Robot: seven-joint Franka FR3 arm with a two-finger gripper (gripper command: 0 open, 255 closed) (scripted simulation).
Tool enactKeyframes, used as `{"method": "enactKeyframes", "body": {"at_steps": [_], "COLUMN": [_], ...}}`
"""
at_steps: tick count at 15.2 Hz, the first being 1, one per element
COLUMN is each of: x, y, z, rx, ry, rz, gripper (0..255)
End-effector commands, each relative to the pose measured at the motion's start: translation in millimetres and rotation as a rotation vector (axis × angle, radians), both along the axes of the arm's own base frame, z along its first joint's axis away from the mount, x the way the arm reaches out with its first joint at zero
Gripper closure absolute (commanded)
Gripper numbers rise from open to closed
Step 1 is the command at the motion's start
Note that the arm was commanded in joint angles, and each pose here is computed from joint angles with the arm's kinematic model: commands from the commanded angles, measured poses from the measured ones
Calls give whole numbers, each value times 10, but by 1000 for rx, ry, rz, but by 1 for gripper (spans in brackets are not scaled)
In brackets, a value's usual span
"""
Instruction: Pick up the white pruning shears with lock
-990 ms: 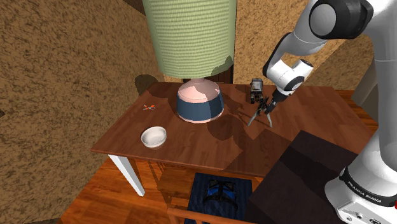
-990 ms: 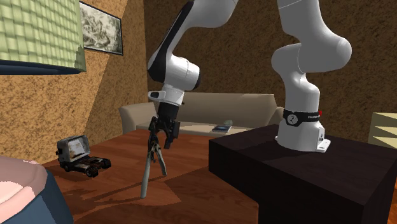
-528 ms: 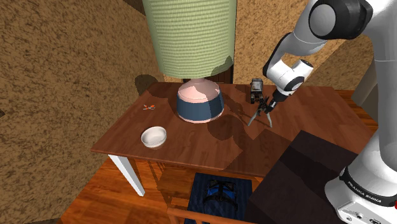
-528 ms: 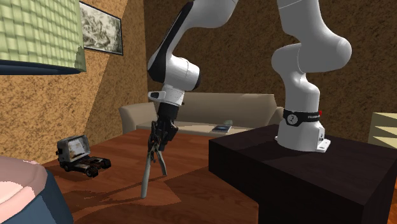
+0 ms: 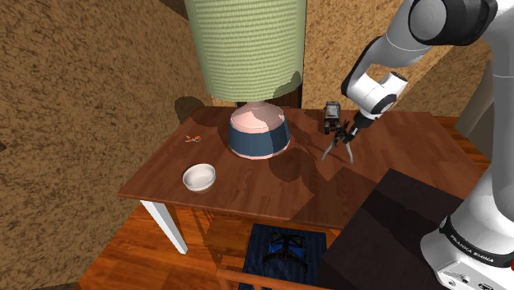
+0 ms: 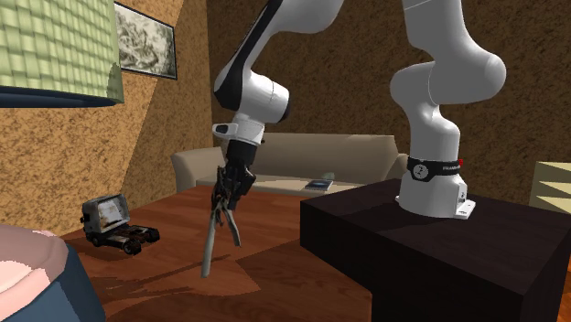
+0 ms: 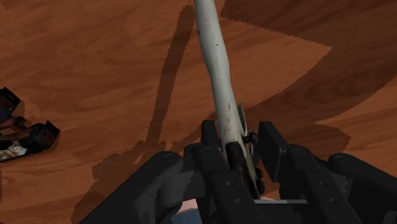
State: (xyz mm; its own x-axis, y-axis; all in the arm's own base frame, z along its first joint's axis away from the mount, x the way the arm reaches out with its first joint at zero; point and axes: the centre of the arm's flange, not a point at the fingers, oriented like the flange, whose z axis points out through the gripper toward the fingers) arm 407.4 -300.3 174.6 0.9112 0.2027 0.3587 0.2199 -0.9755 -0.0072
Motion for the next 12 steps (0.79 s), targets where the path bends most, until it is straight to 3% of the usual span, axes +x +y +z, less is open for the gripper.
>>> {"method": "enactKeyframes", "body": {"at_steps": [1,12], "x": [-9,-10], "y": [1,1], "z": [111,594], "rx": [0,0], "ry": [0,0], "rz": [0,0], "gripper": [255,255]}}
